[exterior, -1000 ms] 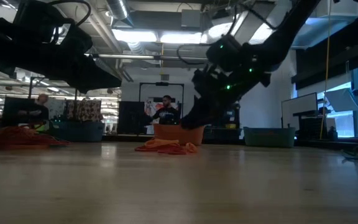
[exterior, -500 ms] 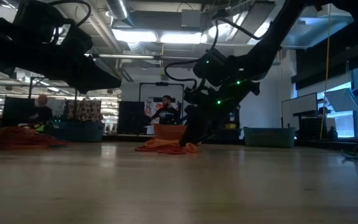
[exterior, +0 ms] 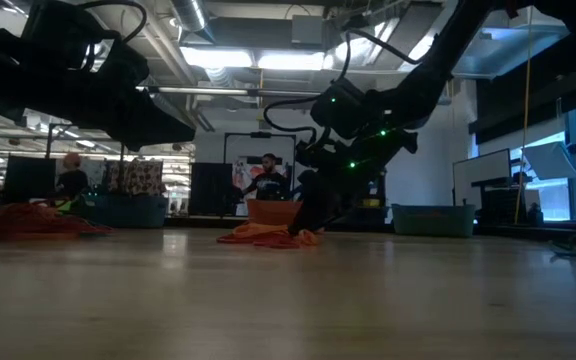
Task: Sort rubber bands into baskets
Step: Put the red rubber band into the green bin
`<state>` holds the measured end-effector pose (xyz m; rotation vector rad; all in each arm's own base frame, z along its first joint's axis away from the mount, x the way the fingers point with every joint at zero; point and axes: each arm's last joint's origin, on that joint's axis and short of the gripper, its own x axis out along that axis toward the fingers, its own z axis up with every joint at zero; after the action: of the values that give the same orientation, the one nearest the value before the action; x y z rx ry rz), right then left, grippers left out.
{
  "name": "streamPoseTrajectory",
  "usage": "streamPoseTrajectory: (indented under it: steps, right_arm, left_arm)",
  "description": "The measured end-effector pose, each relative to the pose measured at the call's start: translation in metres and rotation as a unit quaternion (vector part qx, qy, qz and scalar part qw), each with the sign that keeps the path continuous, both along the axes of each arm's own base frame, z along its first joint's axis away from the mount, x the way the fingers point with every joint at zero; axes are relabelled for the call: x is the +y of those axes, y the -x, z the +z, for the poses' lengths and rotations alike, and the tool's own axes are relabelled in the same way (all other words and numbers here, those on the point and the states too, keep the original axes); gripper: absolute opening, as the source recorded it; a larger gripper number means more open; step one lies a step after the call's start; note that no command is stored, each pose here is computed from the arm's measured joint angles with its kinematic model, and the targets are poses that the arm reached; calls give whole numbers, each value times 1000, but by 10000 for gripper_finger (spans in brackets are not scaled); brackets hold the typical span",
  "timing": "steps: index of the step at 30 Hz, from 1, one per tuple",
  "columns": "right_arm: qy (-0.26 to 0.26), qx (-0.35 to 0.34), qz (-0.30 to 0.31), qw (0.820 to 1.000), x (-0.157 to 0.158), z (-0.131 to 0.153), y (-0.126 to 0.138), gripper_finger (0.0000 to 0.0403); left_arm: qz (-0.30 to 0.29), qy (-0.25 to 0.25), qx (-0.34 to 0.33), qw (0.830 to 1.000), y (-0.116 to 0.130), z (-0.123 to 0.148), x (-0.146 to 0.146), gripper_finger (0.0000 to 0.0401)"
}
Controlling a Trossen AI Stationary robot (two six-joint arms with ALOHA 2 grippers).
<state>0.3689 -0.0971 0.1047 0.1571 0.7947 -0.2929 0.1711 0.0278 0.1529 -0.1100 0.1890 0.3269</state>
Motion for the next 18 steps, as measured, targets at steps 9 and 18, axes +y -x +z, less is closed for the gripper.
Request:
streamPoseTrajectory:
  steps: [9, 18]
  right_arm:
    - [8, 7, 27, 1000, 1, -1, 0, 54]
    - [14, 3, 23, 1000, 1, -1, 0, 4]
  left_arm:
    - [0, -1, 0, 1000, 0, 0, 0, 45]
    - [-1, -4, 1, 1000, 0, 0, 0, 45]
